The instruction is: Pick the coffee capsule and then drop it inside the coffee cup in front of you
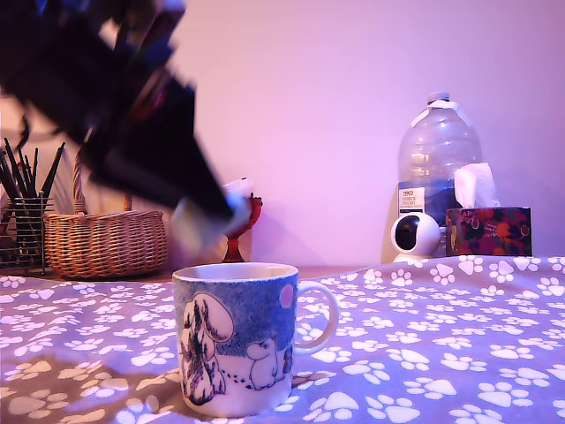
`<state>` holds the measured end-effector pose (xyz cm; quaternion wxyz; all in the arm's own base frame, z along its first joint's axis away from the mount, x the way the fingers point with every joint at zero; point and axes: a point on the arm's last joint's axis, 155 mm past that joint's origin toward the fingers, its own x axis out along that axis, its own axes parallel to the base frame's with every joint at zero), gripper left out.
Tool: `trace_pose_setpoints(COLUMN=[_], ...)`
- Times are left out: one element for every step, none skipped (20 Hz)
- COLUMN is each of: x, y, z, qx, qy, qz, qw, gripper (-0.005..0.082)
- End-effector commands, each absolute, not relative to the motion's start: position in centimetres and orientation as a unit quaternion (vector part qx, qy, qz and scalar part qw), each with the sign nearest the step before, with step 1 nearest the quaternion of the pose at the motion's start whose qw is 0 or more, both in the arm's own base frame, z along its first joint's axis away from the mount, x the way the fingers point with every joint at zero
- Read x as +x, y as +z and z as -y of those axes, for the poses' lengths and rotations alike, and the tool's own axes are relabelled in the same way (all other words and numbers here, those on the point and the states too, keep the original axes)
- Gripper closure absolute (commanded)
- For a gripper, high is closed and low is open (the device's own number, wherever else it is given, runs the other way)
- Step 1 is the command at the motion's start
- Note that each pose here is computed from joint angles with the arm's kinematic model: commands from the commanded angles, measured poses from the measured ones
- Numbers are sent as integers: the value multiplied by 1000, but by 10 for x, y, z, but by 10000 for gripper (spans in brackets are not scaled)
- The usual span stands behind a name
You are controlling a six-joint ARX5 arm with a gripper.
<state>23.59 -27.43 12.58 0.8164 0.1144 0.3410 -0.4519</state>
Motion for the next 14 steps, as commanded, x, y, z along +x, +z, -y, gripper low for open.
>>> trace_pose_setpoints(x=[235,234,233,232,233,235,235,236,238,239,239,238,238,237], y=[124,121,117,113,110,107,105,104,102,99,96,94,91,89], z=[275,275,276,277,277,278,280,283,284,283,283,284,284,284], qx=[120,124,131,138,145,151,155,160,168,174,180,182,183,184], qy=[-451,-448,-445,-442,-435,-431,-432,-432,-425,-420,-419,-419,-418,-418], qz=[-359,-376,-394,-410,-423,-432,-439,-443,-447,-451,-455,-458,-462,-464], qw=[809,801,794,786,781,778,773,769,769,768,765,763,761,759], gripper=[573,573,573,571,571,571,571,571,571,571,571,571,571,571])
